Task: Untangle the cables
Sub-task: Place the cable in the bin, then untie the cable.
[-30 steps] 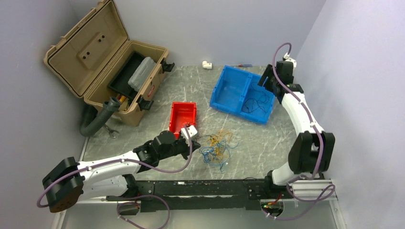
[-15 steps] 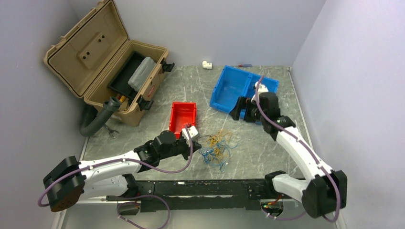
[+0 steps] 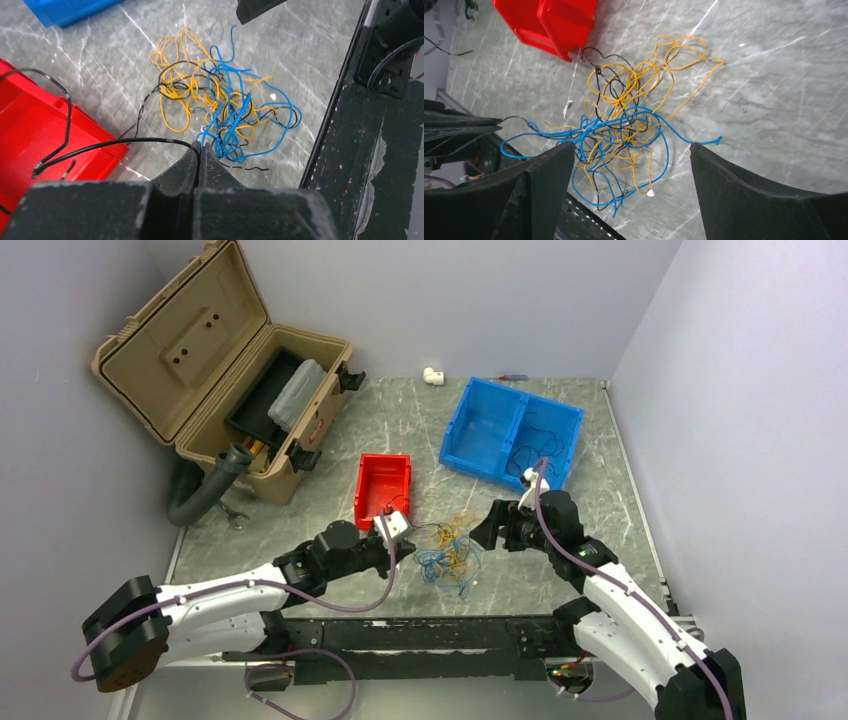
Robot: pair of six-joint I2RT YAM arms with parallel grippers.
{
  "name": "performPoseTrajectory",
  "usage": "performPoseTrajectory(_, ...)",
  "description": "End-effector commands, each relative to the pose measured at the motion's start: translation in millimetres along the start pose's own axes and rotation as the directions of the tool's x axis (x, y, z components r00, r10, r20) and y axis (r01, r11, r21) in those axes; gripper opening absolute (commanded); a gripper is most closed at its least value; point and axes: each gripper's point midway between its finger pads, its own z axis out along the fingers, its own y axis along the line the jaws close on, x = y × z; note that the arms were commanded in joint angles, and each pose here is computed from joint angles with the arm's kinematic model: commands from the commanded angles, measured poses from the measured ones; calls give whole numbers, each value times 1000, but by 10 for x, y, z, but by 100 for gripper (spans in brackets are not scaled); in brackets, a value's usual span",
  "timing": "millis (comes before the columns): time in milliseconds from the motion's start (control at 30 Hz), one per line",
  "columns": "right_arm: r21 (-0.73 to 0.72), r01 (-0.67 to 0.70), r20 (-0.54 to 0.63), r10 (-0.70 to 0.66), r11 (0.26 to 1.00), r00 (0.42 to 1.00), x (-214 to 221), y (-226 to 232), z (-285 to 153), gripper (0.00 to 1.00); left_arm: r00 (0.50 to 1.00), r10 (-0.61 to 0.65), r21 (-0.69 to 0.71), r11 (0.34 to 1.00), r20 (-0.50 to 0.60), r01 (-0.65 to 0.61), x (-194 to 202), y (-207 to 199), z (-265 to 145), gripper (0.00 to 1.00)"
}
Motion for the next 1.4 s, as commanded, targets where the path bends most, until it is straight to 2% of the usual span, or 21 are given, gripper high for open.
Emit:
performPoseTrajectory(0,-91,-14,27,17,996,1000,-14,193,44,85,997,37,21,999,68,-38,-130,-27,3,0)
performPoseTrajectory(367,-35,21,-12,-22,999,1000,78,146,274,75,999,46,31,998,6,-47,-65,-25,115,0)
performPoseTrajectory(467,-47,-14,-18,13,999,1000,51,209,320,76,999,48,35,998,4,-48,-72,-31,127,0)
performPoseTrajectory(633,-7,-127,43,128,992,991,-92,234,347,76,999,50,33,998,8,-50,-79,-26,128,0)
performPoseTrajectory(867,19,-237,60,235,971,970,-69,275,516,70,999,42,67,997,13,-43,-93,-92,114,0)
performPoseTrajectory(1000,32,-244,53,242,969,969,-59,347,609,66,999,44,55,997,24,-45,-113,-72,98,0)
performPoseTrajectory(1133,44,-236,42,234,971,971,-69,405,644,47,999,42,61,997,13,-43,-104,-82,103,0)
performPoseTrajectory(1167,40,-238,47,236,970,971,-86,425,638,39,995,48,60,997,82,-53,-450,-93,134,0)
performPoseTrajectory(1200,38,-241,54,239,970,970,-105,439,621,32,999,42,58,997,23,-43,-147,-80,102,0)
performPoseTrajectory(1267,37,-242,61,240,970,969,-138,468,574,22,999,41,52,998,15,-41,-103,-69,91,0)
performPoseTrajectory(1367,91,-234,86,226,968,970,-180,391,453,15,999,41,45,998,17,-42,-111,-58,81,0)
